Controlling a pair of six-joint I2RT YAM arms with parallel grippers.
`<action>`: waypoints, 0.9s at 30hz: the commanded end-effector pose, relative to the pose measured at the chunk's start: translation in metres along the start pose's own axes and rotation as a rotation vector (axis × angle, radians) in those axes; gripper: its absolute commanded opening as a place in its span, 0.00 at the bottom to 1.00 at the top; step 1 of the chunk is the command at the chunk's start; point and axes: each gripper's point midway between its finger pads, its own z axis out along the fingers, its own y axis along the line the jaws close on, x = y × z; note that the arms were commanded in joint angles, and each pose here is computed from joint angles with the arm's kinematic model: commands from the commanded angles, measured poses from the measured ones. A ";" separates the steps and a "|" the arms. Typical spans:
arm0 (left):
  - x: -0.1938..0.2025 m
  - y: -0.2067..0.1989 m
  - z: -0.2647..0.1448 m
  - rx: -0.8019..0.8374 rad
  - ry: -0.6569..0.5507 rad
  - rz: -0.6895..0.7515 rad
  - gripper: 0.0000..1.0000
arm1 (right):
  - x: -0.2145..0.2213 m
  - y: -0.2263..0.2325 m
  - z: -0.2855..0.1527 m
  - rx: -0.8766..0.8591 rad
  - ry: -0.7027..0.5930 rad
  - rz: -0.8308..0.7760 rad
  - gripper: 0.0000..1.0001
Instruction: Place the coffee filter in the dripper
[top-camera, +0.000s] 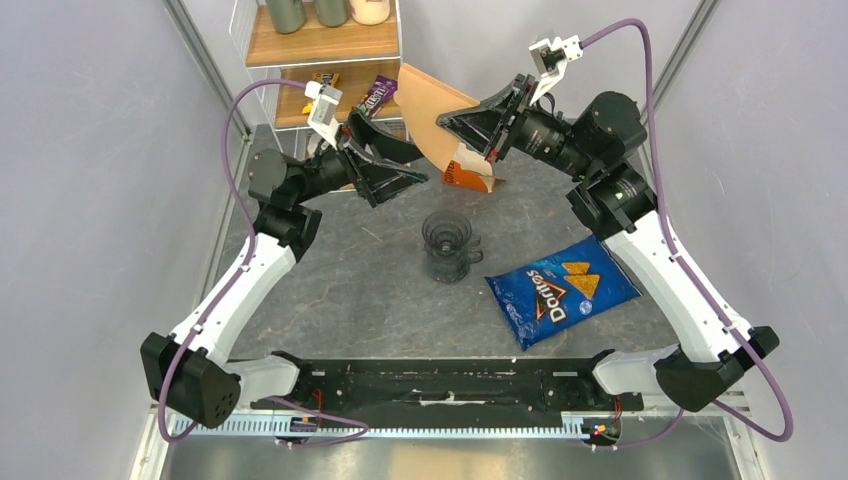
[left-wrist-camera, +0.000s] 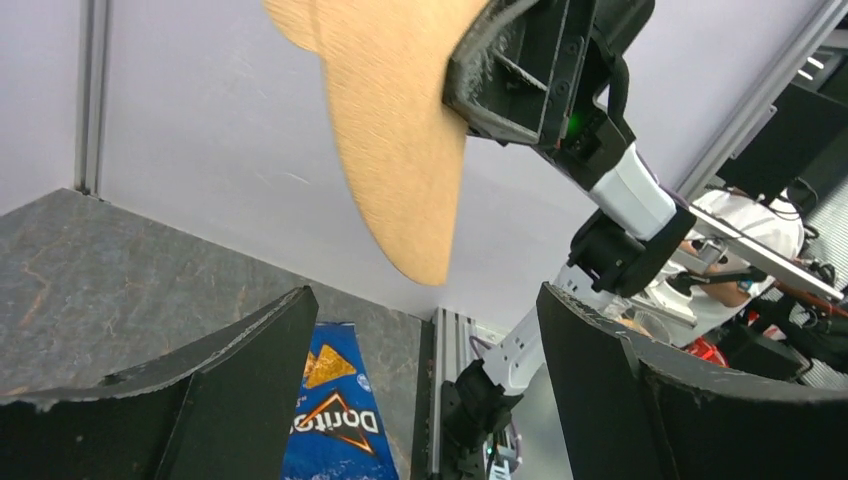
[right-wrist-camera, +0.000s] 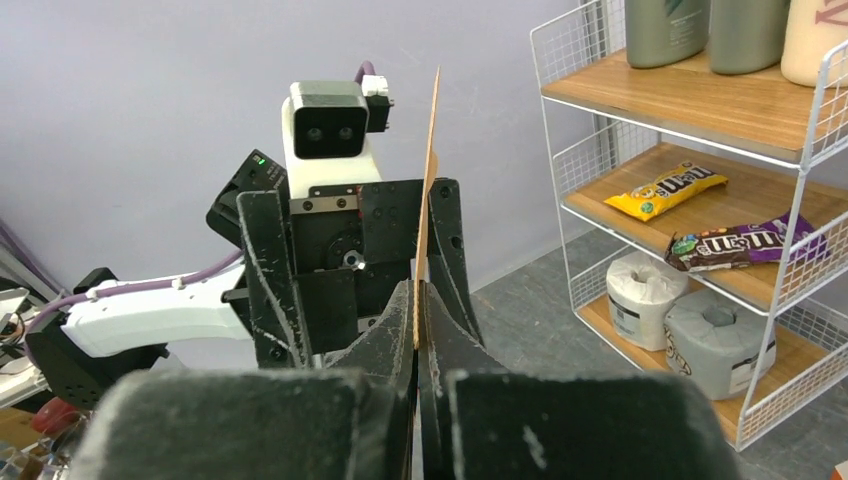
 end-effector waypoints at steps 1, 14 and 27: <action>-0.039 -0.008 0.008 -0.011 -0.128 0.013 0.88 | -0.014 0.014 0.000 -0.059 -0.048 -0.004 0.00; -0.059 -0.003 0.016 -0.030 -0.189 -0.043 0.18 | 0.000 0.015 0.002 -0.080 -0.013 -0.008 0.00; 0.038 -0.006 -0.026 0.001 0.362 0.256 0.02 | 0.063 0.018 -0.076 -0.123 0.453 -0.361 0.75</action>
